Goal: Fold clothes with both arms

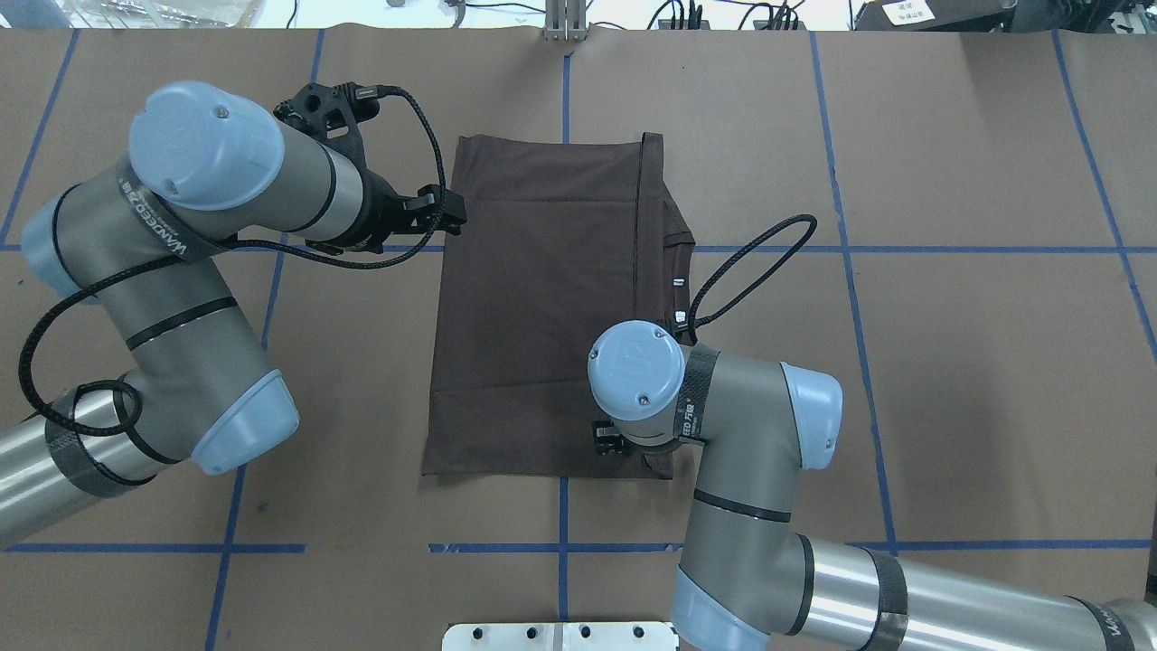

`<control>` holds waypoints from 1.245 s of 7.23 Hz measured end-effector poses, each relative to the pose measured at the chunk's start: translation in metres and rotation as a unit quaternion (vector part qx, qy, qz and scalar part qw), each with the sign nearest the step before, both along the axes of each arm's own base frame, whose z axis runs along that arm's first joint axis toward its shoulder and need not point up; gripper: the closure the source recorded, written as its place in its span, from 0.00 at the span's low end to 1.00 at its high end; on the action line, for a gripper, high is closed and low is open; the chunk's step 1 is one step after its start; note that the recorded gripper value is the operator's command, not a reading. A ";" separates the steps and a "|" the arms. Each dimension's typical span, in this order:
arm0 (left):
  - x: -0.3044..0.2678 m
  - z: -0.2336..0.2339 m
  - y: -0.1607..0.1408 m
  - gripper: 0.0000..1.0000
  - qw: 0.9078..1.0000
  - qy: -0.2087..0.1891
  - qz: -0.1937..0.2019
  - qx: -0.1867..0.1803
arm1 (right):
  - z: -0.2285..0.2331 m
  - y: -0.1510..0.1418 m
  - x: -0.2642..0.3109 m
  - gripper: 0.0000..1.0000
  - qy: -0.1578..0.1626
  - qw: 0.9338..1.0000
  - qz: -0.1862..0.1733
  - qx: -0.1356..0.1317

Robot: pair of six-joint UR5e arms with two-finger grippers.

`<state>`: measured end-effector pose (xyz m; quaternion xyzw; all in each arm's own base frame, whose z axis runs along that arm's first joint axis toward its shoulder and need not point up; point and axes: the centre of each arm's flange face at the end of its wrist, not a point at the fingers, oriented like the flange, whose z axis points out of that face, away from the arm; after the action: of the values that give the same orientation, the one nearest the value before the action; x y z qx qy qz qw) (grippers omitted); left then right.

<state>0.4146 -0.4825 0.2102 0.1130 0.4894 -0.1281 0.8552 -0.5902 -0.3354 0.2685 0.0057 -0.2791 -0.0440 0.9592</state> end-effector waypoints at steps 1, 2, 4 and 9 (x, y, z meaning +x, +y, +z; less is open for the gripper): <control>0.000 0.000 0.000 0.00 1.000 0.000 0.000 0.000 | 0.003 0.000 0.000 0.00 0.002 1.000 -0.001 0.000; 0.000 0.000 0.000 0.00 1.000 0.000 0.000 0.000 | 0.006 -0.003 0.002 0.00 0.004 1.000 -0.001 0.000; -0.001 -0.001 0.001 0.00 1.000 0.001 0.000 0.001 | 0.010 -0.012 0.009 0.00 0.006 1.000 -0.003 0.003; 0.002 -0.003 0.002 0.00 1.000 0.003 0.002 0.001 | 0.028 -0.022 0.046 0.00 0.039 0.999 -0.023 0.011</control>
<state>0.4169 -0.4805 0.2068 0.1130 0.4920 -0.1264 0.8539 -0.5444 -0.3571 0.2963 0.0077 -0.2408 -0.0691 0.9681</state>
